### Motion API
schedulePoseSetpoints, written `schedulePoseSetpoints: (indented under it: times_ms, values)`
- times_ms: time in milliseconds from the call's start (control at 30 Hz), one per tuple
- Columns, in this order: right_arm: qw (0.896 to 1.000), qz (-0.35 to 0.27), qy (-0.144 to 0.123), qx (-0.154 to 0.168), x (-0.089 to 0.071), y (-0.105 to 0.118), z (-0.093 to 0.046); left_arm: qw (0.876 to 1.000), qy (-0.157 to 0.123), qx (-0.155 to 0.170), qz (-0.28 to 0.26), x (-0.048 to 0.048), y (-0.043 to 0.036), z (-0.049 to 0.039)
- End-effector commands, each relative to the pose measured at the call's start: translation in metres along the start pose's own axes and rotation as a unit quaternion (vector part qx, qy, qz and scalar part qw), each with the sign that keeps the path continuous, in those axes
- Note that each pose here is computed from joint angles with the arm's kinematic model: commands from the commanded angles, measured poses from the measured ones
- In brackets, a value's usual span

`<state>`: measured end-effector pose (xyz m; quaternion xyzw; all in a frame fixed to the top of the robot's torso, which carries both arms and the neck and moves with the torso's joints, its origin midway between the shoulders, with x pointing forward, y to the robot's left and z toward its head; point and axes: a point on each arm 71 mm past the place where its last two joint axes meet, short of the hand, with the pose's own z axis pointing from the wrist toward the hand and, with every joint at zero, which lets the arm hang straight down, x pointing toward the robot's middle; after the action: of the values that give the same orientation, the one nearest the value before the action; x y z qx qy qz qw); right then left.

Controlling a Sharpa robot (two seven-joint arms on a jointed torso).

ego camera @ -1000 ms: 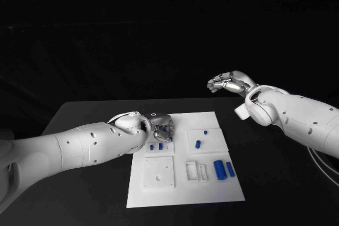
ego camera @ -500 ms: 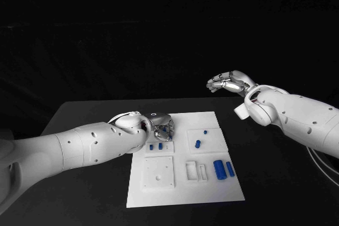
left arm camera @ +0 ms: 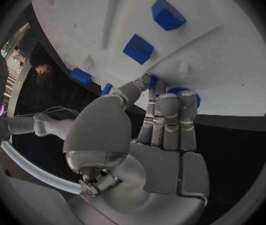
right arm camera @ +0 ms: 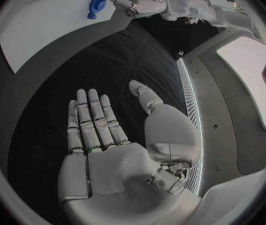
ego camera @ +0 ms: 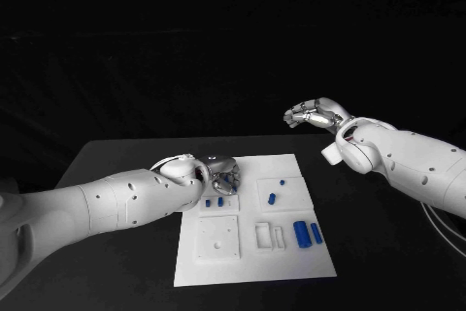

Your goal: Assemble the parts on the task board

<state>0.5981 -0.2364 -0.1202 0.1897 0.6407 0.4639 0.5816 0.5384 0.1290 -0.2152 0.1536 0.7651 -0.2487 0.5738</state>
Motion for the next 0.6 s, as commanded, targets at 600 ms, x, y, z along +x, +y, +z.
schedulePoseSetpoints:
  times_ms: [600]
  values:
    - [1.000,0.001,0.002,-0.006,0.0008,0.0012,0.0003,1.000,0.003,-0.001,-0.002,0.0120,0.0000,-0.0021]
